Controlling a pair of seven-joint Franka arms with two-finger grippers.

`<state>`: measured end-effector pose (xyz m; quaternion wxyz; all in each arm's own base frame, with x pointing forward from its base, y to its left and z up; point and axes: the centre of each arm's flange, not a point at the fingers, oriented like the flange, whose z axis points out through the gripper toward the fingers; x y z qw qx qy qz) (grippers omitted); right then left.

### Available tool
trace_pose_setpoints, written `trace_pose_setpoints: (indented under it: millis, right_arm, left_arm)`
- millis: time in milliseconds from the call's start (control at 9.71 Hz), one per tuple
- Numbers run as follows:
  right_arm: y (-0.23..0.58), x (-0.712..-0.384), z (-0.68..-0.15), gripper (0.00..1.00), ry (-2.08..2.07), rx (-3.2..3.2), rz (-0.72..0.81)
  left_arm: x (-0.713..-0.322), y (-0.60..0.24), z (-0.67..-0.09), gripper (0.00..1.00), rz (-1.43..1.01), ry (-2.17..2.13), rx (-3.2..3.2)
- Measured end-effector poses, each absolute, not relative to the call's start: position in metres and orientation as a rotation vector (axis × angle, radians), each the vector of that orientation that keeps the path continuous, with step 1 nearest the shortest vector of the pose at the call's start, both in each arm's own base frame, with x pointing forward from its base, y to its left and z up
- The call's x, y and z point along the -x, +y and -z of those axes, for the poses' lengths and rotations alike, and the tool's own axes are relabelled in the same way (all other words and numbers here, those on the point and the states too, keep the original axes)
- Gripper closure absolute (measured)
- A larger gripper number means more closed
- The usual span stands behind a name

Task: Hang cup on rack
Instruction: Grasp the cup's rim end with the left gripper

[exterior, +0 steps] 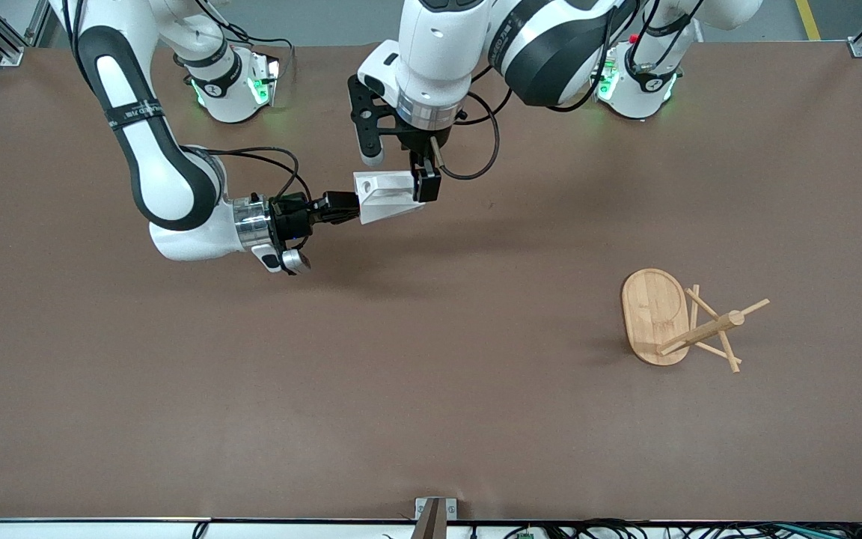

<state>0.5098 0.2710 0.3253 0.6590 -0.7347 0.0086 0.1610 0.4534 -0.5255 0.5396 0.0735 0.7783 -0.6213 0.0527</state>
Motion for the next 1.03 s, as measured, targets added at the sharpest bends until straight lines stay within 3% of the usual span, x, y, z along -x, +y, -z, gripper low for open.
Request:
trace_pose_setpoints:
  millis: [1030]
  right_arm:
    - [0.272, -0.509, -0.326, 0.96, 0.016, 1.663, -0.366]
  left_arm:
    - [-0.47, -0.532, -0.506, 0.0, -0.144, -1.85, -2.317]
